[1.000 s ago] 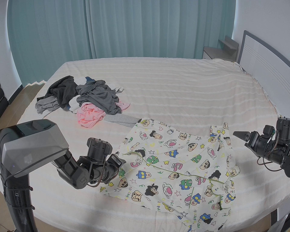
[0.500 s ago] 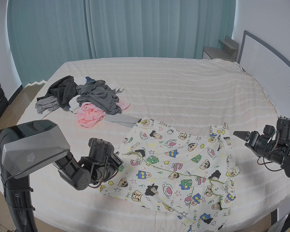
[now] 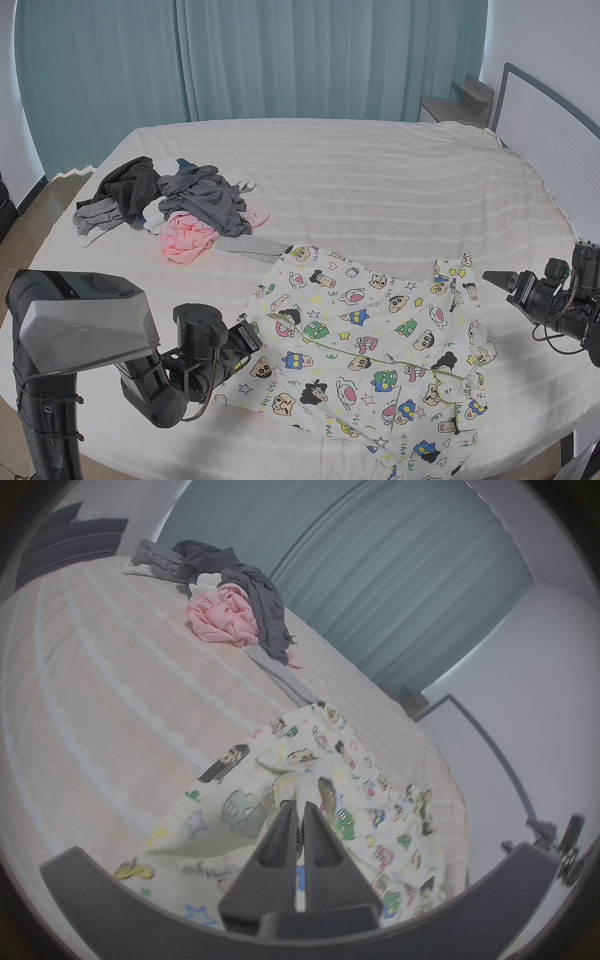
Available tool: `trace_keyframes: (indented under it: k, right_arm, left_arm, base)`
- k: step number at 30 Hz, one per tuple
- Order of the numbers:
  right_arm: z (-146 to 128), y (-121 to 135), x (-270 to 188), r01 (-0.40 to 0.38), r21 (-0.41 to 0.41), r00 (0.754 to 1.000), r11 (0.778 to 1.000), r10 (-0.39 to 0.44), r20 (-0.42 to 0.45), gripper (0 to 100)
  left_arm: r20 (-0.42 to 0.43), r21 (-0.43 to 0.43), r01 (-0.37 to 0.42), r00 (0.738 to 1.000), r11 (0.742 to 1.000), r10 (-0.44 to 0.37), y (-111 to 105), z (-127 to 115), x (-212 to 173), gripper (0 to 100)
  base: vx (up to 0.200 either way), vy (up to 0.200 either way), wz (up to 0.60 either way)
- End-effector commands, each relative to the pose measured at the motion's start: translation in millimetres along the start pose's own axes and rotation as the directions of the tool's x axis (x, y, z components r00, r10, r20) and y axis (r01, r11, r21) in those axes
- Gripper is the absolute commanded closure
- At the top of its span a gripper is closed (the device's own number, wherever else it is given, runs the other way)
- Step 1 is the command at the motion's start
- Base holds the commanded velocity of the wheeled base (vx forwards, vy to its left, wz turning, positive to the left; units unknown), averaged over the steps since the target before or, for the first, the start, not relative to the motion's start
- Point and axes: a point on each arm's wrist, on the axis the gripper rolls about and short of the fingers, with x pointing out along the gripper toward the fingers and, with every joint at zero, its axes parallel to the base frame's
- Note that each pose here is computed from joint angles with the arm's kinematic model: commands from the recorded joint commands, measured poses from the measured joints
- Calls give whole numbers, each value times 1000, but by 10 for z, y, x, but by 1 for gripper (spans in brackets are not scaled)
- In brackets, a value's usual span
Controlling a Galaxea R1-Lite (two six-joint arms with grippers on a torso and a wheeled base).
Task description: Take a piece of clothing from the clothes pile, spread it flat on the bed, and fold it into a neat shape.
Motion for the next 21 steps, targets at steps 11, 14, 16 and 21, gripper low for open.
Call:
trace_keyframes:
  k: [11, 14, 16, 21]
  right_arm:
    - [8, 12, -20, -5, 0, 1000, 1000, 5, 7, 0]
    - [-3, 6, -23, -4, 1, 1000, 1000, 4, 2, 0]
    - [-3, 6, -23, -2, 1, 1000, 1000, 2, 3, 0]
    - [-1, 8, -26, -4, 0, 1000, 1000, 4, 4, 0]
  left_arm:
    - [90, 175, -128, 989, 976, 113, 484, -420, 145, 100]
    - [99, 172, -128, 989, 977, 112, 489, -402, 141, 100]
    - [108, 167, -136, 987, 977, 119, 506, -374, 147, 100]
    - [130, 154, -161, 981, 975, 141, 570, -299, 161, 100]
  base:
    - [0, 0, 0]
    - [0, 0, 0]
    - [0, 0, 0]
    - [0, 0, 0]
